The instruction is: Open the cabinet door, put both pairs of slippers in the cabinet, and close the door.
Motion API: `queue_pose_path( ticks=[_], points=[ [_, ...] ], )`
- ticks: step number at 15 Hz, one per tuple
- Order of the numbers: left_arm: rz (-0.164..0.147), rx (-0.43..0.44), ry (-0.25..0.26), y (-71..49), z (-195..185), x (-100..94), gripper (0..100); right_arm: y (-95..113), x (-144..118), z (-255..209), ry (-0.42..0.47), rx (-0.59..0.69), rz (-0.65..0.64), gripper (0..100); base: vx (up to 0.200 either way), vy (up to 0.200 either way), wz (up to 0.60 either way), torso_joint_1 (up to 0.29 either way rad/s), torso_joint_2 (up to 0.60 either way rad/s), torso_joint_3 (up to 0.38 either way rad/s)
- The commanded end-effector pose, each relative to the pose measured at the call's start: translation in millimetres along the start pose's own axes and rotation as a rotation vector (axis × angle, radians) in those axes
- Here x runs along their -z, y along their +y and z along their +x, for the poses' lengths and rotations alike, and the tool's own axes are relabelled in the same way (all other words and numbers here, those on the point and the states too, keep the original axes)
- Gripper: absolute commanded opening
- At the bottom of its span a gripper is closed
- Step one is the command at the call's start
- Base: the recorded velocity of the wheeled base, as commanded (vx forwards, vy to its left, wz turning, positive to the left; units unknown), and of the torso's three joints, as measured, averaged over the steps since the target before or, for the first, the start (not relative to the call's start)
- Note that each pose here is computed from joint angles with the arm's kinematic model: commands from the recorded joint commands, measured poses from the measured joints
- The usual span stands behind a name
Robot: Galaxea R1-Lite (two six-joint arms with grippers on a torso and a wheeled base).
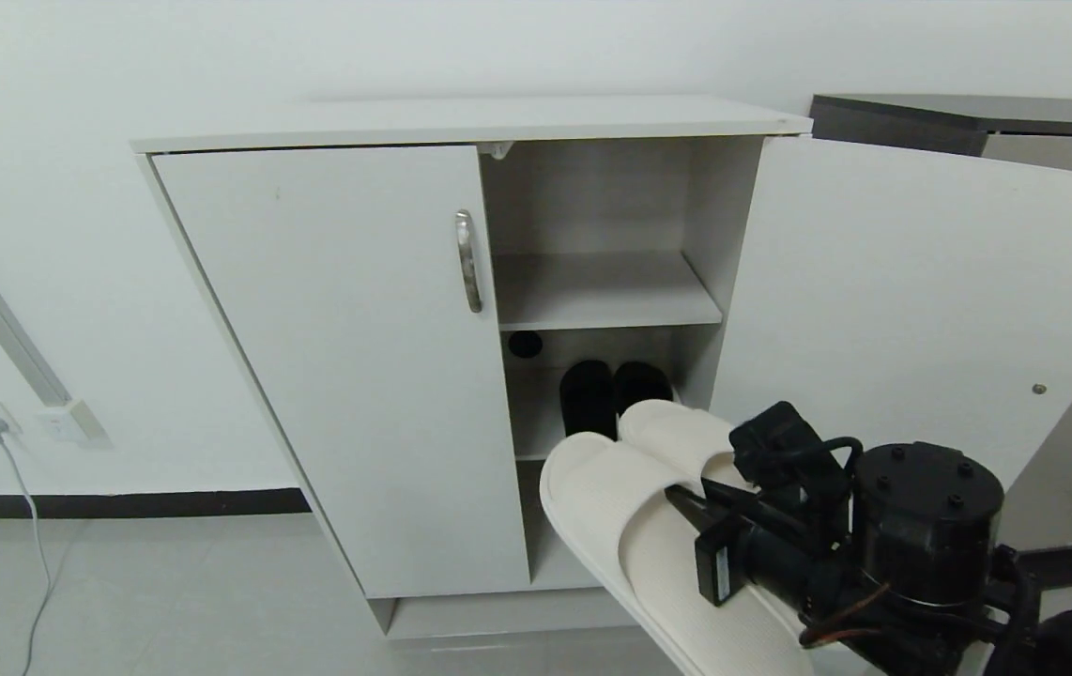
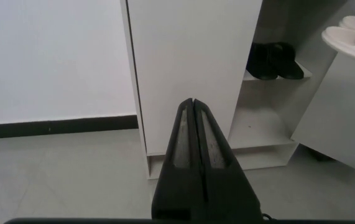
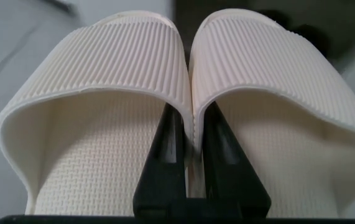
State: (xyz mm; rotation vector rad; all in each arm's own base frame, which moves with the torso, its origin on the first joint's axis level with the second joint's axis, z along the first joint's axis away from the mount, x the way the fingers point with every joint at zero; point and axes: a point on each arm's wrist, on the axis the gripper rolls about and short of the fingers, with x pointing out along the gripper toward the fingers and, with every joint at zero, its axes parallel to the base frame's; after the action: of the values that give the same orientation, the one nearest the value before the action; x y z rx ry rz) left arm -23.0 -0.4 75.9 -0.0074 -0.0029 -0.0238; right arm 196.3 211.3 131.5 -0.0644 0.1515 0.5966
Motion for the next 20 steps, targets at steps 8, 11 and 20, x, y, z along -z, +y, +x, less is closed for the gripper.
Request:
queue_pose_path(
  ticks=[8,11,20],
  points=[
    [0.001,0.001,0.001,0.0,0,0.0,0,55,-60,82,-0.004,0.416,0.173,0,0.000,0.000,0.00,0.000,0.00,0.000],
    [0.000,0.001,0.001,0.0,0,0.0,0,51,-105,60,0.005,0.439,0.168,0,0.000,0.000,0.00,0.000,0.00,0.000],
    [0.000,0.001,0.001,0.0,0,0.0,0,45,-121,75,0.006,0.464,0.163,0,0.000,0.000,0.00,0.000,0.00,0.000]
  ],
)
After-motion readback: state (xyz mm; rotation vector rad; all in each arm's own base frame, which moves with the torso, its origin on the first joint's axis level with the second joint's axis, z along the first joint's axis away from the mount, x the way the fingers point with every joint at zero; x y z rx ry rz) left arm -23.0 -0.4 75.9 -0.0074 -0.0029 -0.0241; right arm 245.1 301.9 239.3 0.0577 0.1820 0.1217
